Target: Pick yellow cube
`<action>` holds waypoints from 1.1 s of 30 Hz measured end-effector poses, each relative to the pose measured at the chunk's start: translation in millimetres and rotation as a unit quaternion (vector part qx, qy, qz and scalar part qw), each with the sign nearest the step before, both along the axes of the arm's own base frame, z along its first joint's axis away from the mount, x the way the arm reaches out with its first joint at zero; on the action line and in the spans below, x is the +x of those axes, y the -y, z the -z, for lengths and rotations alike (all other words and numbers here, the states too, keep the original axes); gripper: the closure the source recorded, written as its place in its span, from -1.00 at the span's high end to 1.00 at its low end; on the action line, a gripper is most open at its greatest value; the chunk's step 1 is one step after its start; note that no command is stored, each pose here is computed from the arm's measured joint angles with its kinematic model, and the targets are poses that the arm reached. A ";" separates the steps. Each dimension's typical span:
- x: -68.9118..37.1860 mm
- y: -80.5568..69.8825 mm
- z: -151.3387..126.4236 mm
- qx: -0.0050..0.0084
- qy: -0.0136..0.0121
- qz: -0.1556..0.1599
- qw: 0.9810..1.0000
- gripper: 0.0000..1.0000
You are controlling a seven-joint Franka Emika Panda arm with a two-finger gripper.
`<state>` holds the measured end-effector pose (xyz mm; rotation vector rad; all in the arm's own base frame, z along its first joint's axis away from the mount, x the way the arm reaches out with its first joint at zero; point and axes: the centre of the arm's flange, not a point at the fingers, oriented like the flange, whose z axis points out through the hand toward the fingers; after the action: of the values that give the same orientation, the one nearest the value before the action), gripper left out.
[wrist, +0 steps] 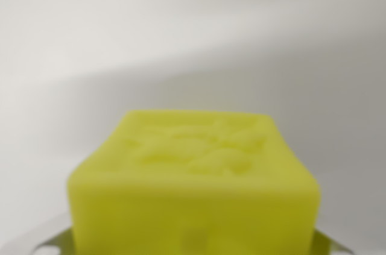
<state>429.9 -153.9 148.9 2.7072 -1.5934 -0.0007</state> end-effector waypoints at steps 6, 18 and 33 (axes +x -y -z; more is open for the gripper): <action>-0.1 -0.1 -14.9 0.000 0.000 0.000 1.000 -1.00; 0.0 0.0 -45.2 0.000 0.000 0.000 1.000 -1.00; -0.1 0.0 -82.8 0.000 0.000 0.000 1.000 -1.00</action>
<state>429.7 -153.9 231.6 2.7068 -1.5935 -0.0011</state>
